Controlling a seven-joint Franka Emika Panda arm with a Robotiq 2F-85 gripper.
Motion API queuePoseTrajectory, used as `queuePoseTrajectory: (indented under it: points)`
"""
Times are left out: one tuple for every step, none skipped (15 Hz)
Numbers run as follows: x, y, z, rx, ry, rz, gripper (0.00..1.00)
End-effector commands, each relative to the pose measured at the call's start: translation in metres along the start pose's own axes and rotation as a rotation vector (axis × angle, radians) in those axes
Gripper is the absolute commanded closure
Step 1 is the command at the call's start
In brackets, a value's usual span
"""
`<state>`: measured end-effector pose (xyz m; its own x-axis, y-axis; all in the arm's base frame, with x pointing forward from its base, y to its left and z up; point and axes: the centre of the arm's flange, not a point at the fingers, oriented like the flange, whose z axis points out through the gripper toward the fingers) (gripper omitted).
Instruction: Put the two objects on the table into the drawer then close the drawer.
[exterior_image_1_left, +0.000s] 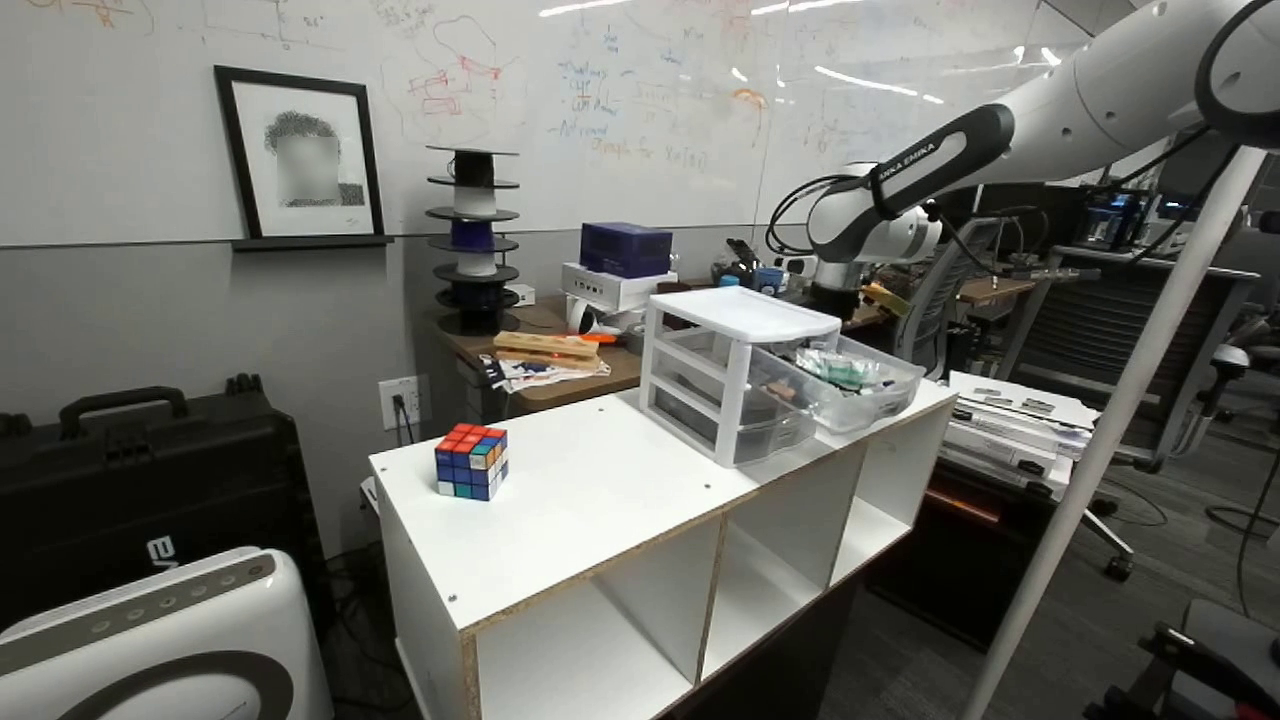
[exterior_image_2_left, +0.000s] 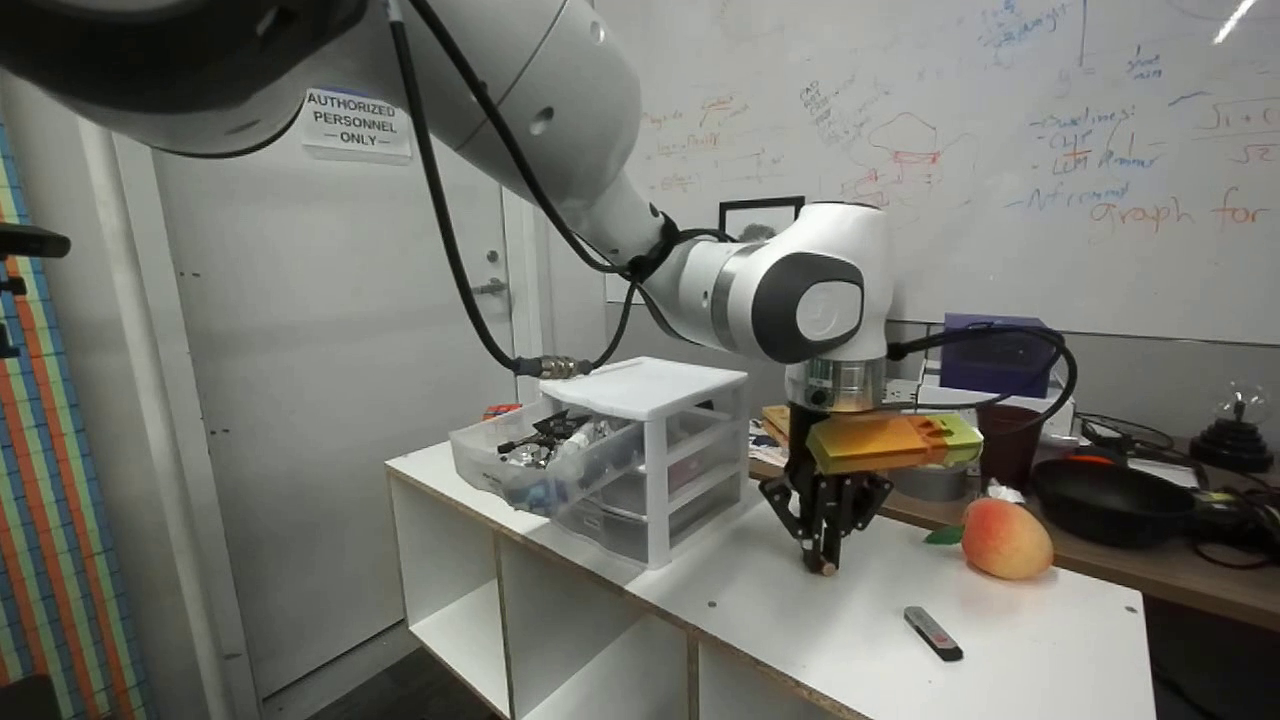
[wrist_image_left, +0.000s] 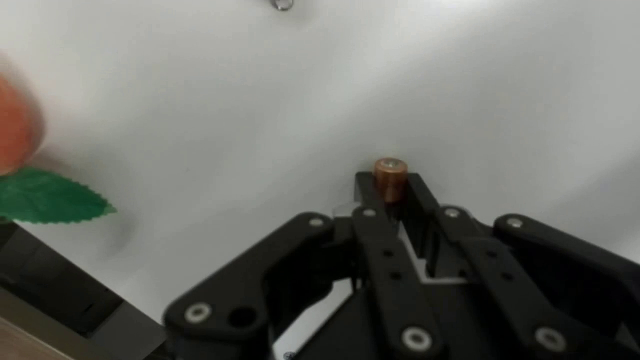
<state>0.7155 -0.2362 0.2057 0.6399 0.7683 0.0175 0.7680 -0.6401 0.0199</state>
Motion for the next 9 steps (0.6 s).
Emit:
queuePoseTrajectory:
  points:
    - [-0.002, -0.026, -0.042, -0.008, -0.042, 0.035, 0.88]
    - [-0.002, -0.035, -0.057, -0.013, -0.041, 0.064, 0.88]
    - [-0.002, -0.044, -0.072, -0.019, -0.038, 0.089, 0.88]
    - [-0.001, -0.053, -0.087, -0.028, -0.031, 0.112, 0.88]
    - [-0.001, -0.064, -0.101, -0.044, -0.022, 0.127, 0.88]
    - [-0.001, -0.074, -0.113, -0.054, -0.016, 0.14, 0.88]
    - [-0.001, -0.086, -0.124, -0.069, -0.007, 0.156, 0.88]
    - [-0.007, -0.099, -0.134, -0.08, -0.003, 0.174, 0.88]
    - [-0.009, -0.109, -0.144, -0.102, 0.003, 0.193, 0.88]
